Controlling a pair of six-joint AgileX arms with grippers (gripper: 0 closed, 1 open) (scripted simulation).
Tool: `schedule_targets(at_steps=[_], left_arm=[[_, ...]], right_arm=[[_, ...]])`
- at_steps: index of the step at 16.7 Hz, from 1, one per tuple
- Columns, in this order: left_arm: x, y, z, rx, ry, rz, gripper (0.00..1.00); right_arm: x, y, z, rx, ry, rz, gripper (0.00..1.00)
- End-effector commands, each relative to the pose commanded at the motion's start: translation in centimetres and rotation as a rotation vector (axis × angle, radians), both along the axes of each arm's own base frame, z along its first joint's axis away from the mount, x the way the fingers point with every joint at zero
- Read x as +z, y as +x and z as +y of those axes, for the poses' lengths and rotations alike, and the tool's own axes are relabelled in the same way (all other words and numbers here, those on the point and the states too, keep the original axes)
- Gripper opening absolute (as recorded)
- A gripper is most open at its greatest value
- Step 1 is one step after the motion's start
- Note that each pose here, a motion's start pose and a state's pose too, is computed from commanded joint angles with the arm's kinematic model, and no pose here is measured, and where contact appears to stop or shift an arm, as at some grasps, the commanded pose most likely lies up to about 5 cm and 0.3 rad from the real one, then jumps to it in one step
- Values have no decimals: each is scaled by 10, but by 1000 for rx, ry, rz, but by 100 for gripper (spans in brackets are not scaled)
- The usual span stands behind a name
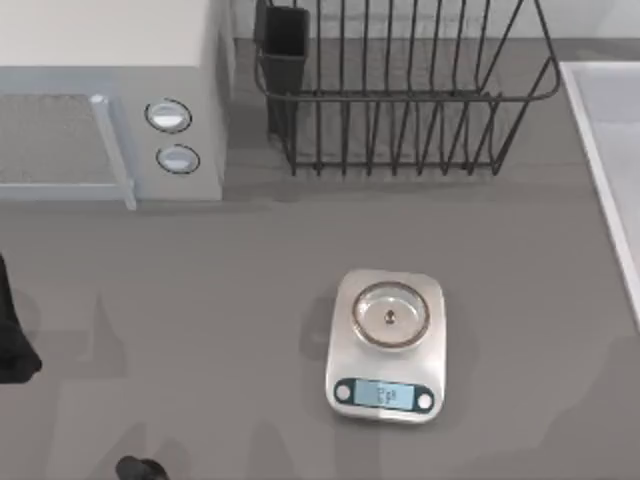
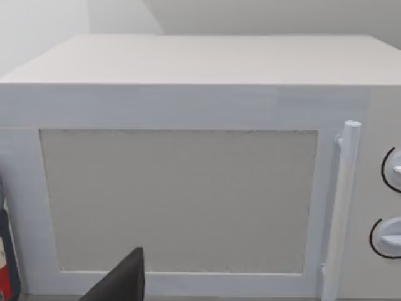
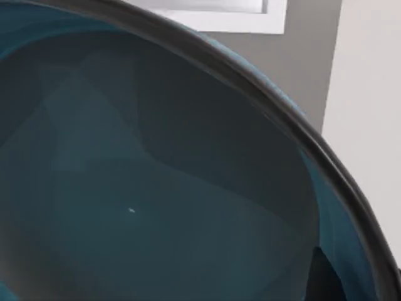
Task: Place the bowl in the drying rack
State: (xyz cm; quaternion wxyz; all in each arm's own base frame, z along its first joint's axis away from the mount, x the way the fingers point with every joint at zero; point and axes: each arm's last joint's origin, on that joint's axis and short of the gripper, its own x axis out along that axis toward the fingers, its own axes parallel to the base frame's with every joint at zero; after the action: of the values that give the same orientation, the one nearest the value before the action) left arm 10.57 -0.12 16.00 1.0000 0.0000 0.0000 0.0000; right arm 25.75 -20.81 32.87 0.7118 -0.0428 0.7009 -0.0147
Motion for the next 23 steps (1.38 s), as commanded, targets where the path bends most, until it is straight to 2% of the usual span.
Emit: schedule_targets(at_steps=[4, 8, 10, 12, 14, 16, 19, 23], left_arm=[[0, 0, 0, 0, 0, 0, 100], [0, 0, 0, 0, 0, 0, 100], [0, 0, 0, 0, 0, 0, 100], [0, 0, 0, 0, 0, 0, 100], [0, 0, 0, 0, 0, 0, 100], [0, 0, 0, 0, 0, 0, 100], [0, 0, 0, 0, 0, 0, 100], [0, 0, 0, 0, 0, 0, 100]], right_arm=[[4, 52, 64, 125, -184, -94, 0], [14, 94, 168, 258, -370, -327, 0], [22, 100, 228, 301, -427, -497, 0], [31, 94, 288, 323, -447, -690, 0], [42, 76, 343, 320, -423, -890, 0], [53, 50, 388, 293, -361, -1076, 0], [69, 5, 435, 220, -223, -1301, 0], [84, -47, 465, 100, -26, -1486, 0]])
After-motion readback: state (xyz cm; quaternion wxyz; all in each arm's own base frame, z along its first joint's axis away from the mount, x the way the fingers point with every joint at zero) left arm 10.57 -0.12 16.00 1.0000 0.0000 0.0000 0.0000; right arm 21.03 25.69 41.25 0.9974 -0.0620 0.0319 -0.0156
